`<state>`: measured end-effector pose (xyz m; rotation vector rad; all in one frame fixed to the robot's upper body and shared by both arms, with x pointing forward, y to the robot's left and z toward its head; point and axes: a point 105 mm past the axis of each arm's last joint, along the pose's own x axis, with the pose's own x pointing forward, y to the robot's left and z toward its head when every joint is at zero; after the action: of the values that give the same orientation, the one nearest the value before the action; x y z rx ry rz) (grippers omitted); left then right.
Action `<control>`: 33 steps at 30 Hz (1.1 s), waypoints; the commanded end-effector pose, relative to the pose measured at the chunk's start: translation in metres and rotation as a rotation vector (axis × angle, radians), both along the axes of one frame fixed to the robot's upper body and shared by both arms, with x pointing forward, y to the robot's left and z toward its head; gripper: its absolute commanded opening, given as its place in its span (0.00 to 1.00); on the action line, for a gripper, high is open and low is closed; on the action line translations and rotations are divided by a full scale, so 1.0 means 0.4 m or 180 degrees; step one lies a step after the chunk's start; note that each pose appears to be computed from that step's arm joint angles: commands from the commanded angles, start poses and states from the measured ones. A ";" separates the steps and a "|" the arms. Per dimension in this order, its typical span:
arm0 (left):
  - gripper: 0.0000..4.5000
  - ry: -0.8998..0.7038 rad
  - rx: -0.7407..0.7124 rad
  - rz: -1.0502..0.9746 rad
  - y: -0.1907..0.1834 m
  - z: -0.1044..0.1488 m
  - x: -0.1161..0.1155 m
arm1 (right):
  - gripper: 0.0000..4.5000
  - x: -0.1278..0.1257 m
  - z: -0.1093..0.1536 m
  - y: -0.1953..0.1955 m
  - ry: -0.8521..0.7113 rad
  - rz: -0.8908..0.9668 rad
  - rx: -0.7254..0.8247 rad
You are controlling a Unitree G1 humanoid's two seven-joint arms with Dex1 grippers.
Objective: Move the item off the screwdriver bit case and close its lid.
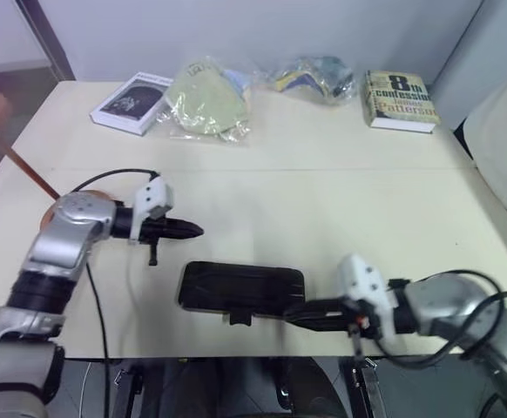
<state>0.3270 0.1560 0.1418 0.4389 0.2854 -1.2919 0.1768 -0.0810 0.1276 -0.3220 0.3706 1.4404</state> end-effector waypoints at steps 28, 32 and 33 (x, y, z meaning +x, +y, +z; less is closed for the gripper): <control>0.00 0.0200 0.0294 -0.1197 -0.191 -0.105 -0.037 | 0.01 0.046 -0.132 0.111 -0.0684 0.0025 -0.0387; 0.00 0.0222 0.0311 -0.1200 -0.186 -0.109 -0.042 | 0.01 0.016 -0.122 0.134 -0.0672 0.0149 -0.0313; 0.00 0.0226 0.0312 -0.1202 -0.186 -0.110 -0.043 | 0.01 0.012 -0.123 0.140 -0.0657 0.0150 -0.0310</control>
<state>0.3117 0.0810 0.0932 0.5286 0.3583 -1.6572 0.1870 -0.0307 0.0729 -0.5556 0.2929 1.4030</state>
